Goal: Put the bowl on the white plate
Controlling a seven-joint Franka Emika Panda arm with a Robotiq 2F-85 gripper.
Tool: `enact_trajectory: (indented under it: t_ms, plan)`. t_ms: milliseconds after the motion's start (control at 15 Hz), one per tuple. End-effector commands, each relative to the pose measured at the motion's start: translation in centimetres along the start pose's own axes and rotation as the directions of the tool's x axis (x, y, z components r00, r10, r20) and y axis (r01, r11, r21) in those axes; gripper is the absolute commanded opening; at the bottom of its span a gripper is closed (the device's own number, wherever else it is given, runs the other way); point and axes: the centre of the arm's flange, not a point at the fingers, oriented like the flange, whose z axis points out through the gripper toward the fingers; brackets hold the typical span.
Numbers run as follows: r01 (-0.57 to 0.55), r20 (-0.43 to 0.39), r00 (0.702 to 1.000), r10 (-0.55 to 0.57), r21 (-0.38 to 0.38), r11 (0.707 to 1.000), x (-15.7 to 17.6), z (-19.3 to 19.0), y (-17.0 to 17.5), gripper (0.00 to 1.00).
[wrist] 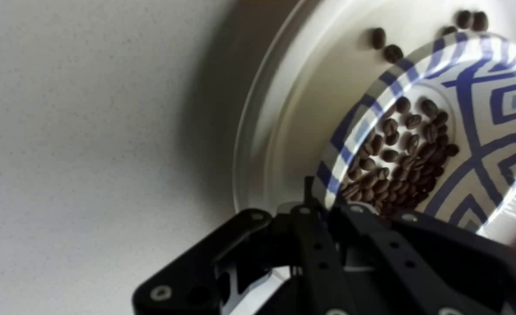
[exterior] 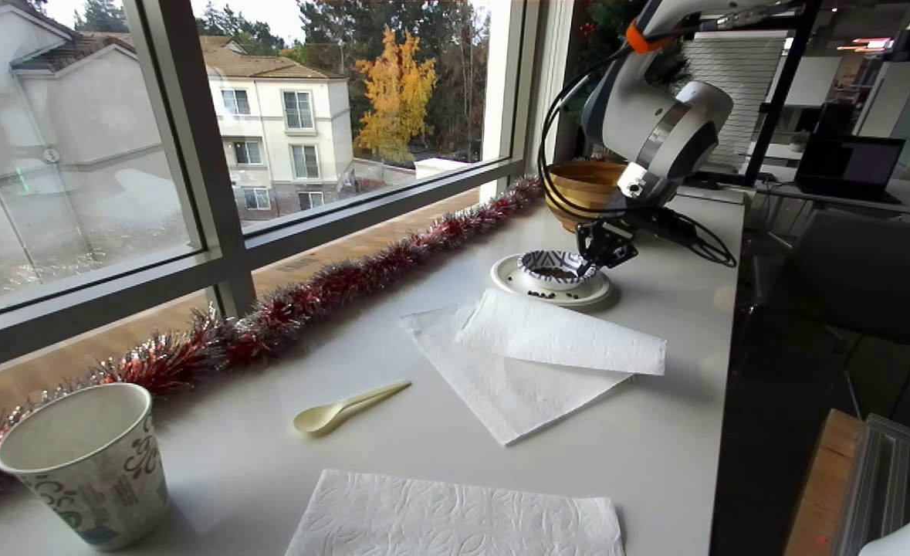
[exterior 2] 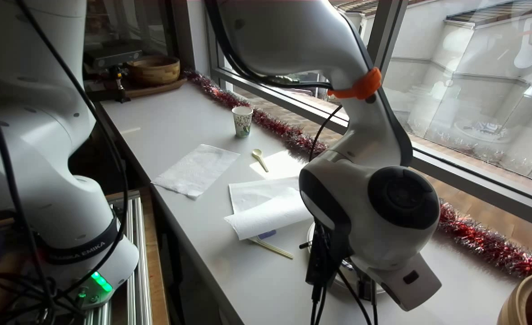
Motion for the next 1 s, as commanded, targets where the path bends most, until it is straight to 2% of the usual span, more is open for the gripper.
enact_trajectory:
  t_ms: [0,933]
  plan:
    - [0.017,-0.014,1.000,-0.017,0.023,1.000,0.4,0.0,-0.9,0.01]
    - [0.112,-0.041,0.993,-0.108,0.115,0.987,0.5,1.7,-3.3,0.01]
